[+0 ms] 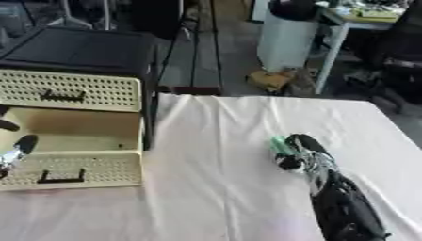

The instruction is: Pick up objects from table and place into drawer.

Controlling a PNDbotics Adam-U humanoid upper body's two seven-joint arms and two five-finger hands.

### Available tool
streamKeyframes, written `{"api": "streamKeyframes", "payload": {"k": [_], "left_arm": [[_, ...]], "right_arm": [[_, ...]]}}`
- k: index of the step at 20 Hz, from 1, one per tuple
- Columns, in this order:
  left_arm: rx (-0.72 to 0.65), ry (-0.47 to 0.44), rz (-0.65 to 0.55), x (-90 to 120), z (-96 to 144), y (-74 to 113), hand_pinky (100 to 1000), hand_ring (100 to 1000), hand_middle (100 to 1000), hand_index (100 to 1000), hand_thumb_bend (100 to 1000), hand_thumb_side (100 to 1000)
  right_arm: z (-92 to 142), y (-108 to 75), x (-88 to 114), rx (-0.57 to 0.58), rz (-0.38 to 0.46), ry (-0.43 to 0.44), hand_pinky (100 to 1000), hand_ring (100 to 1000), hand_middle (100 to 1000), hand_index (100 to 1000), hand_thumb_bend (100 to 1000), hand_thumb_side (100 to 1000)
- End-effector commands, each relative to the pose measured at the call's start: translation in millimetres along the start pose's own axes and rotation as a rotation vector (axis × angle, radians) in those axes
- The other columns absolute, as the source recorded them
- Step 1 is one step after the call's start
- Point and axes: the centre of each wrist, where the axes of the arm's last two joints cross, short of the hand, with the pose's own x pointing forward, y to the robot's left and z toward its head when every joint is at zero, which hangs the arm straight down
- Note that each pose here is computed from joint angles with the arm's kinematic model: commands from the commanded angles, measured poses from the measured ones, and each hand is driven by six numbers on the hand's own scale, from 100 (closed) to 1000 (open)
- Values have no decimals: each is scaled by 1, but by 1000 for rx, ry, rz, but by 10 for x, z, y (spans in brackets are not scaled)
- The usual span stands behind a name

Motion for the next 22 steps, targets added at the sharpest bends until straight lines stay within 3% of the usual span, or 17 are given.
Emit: {"api": "streamKeyframes", "payload": {"k": [1, 11, 13, 14, 17, 21, 22], "left_arm": [[19, -10, -15, 13, -4, 72, 100, 100, 100, 729, 466, 1000], [18, -14, -16, 10, -3, 74, 100, 100, 100, 730, 458, 1000], [18, -15, -16, 11, -4, 75, 100, 100, 100, 730, 456, 1000], [18, -15, -16, 10, -4, 76, 100, 100, 100, 730, 456, 1000], [17, -14, -18, 6, -2, 76, 100, 100, 100, 730, 455, 1000], [17, -12, -19, 4, 0, 76, 100, 100, 100, 730, 454, 1000], [17, -12, -19, 4, 0, 75, 100, 100, 100, 730, 453, 1000]], "right_arm": [[-10, -110, -28, -24, 13, 15, 575, 772, 747, 824, 104, 100], [-4, -177, -21, -125, -18, 13, 402, 616, 574, 715, 100, 100], [-3, -204, -9, -135, -8, 1, 471, 689, 627, 767, 100, 100], [-4, -213, -4, -129, 12, -8, 584, 780, 694, 810, 135, 100], [-3, -269, 7, -132, 69, -31, 651, 827, 729, 818, 175, 100], [5, -315, 16, -141, 100, -36, 876, 993, 842, 870, 266, 305], [7, -319, 16, -139, 102, -34, 911, 1000, 860, 875, 282, 350]]}}
